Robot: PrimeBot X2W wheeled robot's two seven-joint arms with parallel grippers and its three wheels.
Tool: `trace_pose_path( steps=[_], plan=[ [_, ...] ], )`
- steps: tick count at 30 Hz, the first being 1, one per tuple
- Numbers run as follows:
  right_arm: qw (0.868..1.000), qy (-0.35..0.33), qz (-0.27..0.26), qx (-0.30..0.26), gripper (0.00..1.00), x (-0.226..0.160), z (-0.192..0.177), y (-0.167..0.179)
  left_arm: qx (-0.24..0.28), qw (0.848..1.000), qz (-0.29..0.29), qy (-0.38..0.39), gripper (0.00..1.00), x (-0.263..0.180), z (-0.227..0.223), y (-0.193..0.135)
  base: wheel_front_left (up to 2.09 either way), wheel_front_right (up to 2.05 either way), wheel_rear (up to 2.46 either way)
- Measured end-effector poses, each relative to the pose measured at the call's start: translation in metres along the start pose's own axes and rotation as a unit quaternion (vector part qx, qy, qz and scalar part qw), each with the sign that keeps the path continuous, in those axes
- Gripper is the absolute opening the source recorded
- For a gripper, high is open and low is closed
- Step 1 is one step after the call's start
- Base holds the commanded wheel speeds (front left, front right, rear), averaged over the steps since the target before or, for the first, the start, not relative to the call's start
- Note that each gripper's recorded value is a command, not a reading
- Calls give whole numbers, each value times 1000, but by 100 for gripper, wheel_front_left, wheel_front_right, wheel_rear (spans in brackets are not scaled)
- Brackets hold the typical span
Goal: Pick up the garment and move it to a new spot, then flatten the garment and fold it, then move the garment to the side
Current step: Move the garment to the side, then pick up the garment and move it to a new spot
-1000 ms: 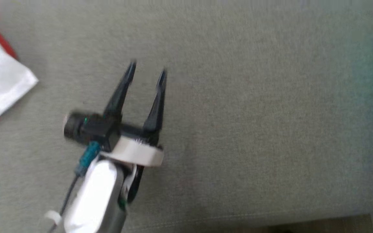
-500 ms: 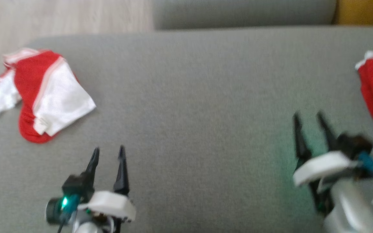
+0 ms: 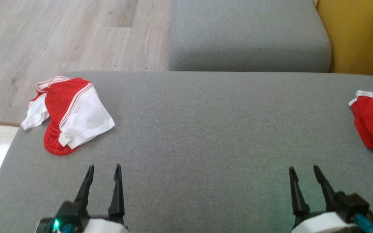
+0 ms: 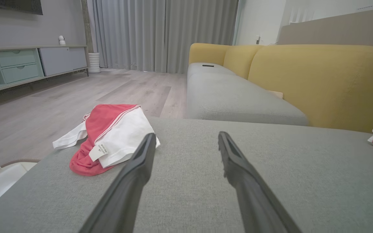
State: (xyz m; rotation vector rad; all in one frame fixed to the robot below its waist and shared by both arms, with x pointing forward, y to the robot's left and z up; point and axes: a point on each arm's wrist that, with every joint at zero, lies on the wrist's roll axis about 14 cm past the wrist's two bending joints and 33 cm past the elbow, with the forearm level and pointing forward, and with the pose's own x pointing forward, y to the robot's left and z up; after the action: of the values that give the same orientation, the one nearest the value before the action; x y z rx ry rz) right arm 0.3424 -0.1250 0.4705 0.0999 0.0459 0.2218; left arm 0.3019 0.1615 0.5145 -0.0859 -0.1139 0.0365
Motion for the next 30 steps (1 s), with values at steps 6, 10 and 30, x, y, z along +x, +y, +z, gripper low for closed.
trace_pose_path(
  steps=[6,10,30],
  plan=[
    [1000,-6,6,1,100,-14,1,7,15,1000,-8,0,100,-16,-1,-2,0,0,0],
    [1000,-19,3,8,100,-16,9,7,18,1000,-8,-2,100,-20,1,-1,0,0,0],
    [1000,-11,-2,19,100,-20,3,4,14,1000,-15,0,100,-22,-1,-2,0,0,0]
  ],
)
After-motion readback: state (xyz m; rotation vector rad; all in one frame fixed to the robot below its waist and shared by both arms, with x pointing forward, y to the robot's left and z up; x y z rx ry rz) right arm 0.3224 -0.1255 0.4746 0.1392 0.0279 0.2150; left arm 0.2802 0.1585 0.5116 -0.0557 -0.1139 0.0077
